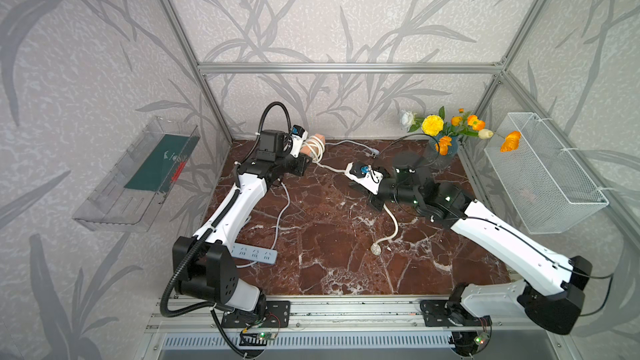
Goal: Wrap the cord around the power strip
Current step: Wrap the power cord around the power strip.
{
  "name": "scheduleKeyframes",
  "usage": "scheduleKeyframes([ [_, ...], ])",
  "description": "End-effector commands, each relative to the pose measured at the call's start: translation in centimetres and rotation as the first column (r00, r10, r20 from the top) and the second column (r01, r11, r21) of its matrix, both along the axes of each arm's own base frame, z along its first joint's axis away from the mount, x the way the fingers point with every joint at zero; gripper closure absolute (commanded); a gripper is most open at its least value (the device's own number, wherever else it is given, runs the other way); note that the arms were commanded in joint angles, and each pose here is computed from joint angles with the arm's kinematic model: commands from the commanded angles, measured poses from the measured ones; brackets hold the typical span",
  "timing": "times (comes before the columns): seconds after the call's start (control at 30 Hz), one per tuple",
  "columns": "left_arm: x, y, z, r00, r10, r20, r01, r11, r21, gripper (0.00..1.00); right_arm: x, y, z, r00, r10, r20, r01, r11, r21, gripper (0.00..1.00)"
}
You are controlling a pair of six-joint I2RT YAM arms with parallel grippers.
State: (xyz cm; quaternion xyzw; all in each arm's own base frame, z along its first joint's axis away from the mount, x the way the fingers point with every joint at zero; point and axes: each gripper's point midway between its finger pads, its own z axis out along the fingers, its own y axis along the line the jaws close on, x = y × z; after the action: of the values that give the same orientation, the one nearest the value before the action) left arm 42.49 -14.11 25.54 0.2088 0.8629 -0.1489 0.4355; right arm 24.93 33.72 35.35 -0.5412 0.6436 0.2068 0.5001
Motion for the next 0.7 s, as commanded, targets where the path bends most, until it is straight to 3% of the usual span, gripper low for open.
scheduleKeyframes([
  [0.0,0.8,2.3,-3.2,0.998,0.062,-0.018,-0.057,0.977,0.204,1.00,-2.6,2.0,7.7,0.970,0.159,0.182,-0.181,0.977,0.111,1.00],
  [0.13,-3.4,-3.5,-4.1,0.974,-0.220,-0.058,0.226,0.961,0.157,1.00,1.3,1.4,10.2,0.966,0.083,0.243,-0.112,0.988,0.108,1.00],
  [0.23,-8.4,-7.5,-3.5,0.883,-0.467,-0.046,0.470,0.877,0.100,1.00,4.3,0.7,10.5,0.973,0.068,0.223,-0.093,0.991,0.101,1.00],
  [0.3,-10.9,-8.9,-2.3,0.825,-0.565,-0.005,0.565,0.824,0.035,1.00,6.2,0.0,10.4,0.977,0.047,0.206,-0.068,0.993,0.098,1.00],
  [0.4,-13.7,-10.1,0.4,0.760,-0.646,0.073,0.650,0.757,-0.067,1.00,8.9,-1.3,10.3,0.989,0.022,0.144,-0.044,0.987,0.155,1.00],
  [0.53,-16.9,-11.6,4.4,0.666,-0.728,0.164,0.744,0.631,-0.220,1.00,12.7,-3.0,9.6,0.998,-0.011,0.060,-0.002,0.975,0.221,1.00],
  [0.67,-19.0,-12.1,8.0,0.596,-0.762,0.254,0.798,0.525,-0.297,1.00,15.9,-3.0,7.4,0.999,0.000,-0.047,0.013,0.962,0.272,1.00],
])
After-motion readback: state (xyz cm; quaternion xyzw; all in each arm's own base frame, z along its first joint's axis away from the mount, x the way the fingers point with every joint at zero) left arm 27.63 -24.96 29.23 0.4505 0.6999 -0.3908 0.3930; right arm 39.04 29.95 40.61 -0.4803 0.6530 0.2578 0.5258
